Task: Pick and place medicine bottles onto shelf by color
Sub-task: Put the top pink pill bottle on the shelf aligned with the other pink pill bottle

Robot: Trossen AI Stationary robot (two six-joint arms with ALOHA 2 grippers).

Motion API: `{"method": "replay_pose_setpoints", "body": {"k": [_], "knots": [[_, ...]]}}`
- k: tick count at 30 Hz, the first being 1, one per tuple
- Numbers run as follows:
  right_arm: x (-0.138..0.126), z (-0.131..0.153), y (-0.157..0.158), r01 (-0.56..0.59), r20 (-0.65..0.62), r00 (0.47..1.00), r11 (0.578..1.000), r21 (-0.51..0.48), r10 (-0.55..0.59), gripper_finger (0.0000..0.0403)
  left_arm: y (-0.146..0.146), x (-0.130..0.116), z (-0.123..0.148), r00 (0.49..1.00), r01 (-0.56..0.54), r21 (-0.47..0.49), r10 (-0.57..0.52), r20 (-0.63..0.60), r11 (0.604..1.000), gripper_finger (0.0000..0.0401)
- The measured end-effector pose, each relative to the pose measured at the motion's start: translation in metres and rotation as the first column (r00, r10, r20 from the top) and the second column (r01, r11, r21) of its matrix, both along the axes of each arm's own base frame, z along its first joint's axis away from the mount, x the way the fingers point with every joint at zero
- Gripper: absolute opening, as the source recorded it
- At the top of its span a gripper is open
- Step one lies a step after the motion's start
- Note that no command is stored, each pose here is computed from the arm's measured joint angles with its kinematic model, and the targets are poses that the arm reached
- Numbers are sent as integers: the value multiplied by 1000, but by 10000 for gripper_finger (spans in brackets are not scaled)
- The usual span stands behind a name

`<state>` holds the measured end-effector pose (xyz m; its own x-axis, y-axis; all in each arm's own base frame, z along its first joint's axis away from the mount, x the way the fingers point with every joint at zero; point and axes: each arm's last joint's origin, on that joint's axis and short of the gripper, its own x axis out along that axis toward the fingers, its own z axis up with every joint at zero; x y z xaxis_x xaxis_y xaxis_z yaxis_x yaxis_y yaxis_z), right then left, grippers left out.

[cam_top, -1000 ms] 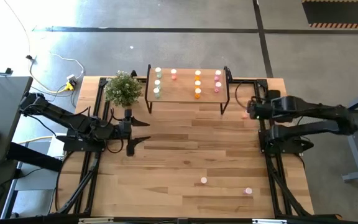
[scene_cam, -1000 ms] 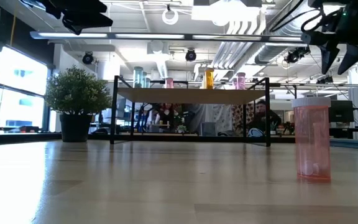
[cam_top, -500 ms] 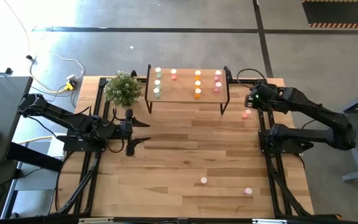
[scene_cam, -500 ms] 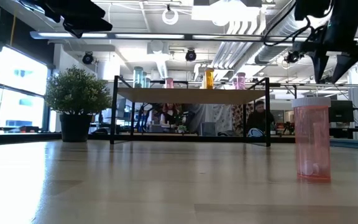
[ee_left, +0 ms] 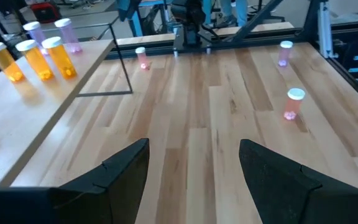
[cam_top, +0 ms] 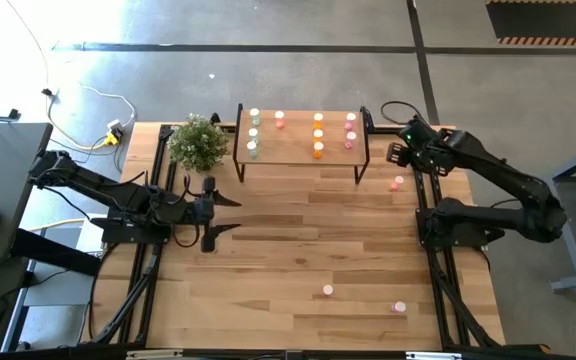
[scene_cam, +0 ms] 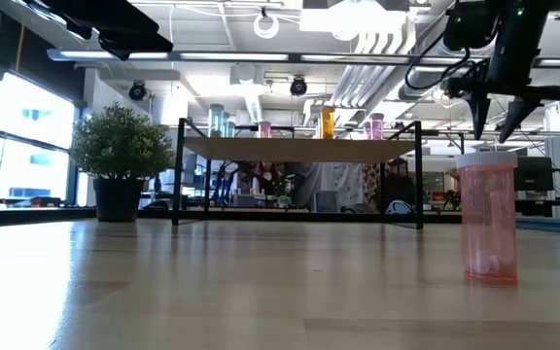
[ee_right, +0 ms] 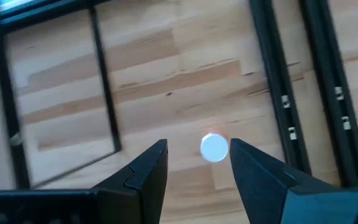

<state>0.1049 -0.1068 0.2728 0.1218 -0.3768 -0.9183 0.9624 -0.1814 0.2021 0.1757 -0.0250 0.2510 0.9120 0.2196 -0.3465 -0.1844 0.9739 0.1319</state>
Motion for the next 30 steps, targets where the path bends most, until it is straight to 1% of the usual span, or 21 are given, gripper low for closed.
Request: {"method": "replay_pose_setpoints", "body": {"k": [2,7,10,15,19,22,27,30], "knots": [[0,-3,-5,15,-18,1000,1000,14,-15,166,-1,0,0,1000,19,-7,-19,-1,1000,241],[3,-10,-14,37,-50,998,998,55,-34,166,-1,0,0,1000,22,-8,-22,-2,1000,241],[4,-13,-17,40,-48,998,995,87,-36,165,-1,0,0,1000,22,-8,-22,-2,1000,241],[5,-16,-20,-58,-29,998,988,140,62,165,-1,0,0,1000,22,-8,-22,-1,1000,241],[6,-18,-22,-50,-42,997,987,155,57,167,-1,0,0,1000,22,-8,-22,-2,1000,241],[8,-22,-25,-46,-56,997,984,172,57,174,-1,0,0,1000,28,7,-28,-5,1000,241],[11,-28,-27,-37,-87,995,976,213,57,201,-1,0,0,1000,27,8,-27,-5,1000,241],[11,-29,-28,-5,-86,996,975,221,24,210,-1,0,0,1000,27,8,-27,-5,1000,241]]}}
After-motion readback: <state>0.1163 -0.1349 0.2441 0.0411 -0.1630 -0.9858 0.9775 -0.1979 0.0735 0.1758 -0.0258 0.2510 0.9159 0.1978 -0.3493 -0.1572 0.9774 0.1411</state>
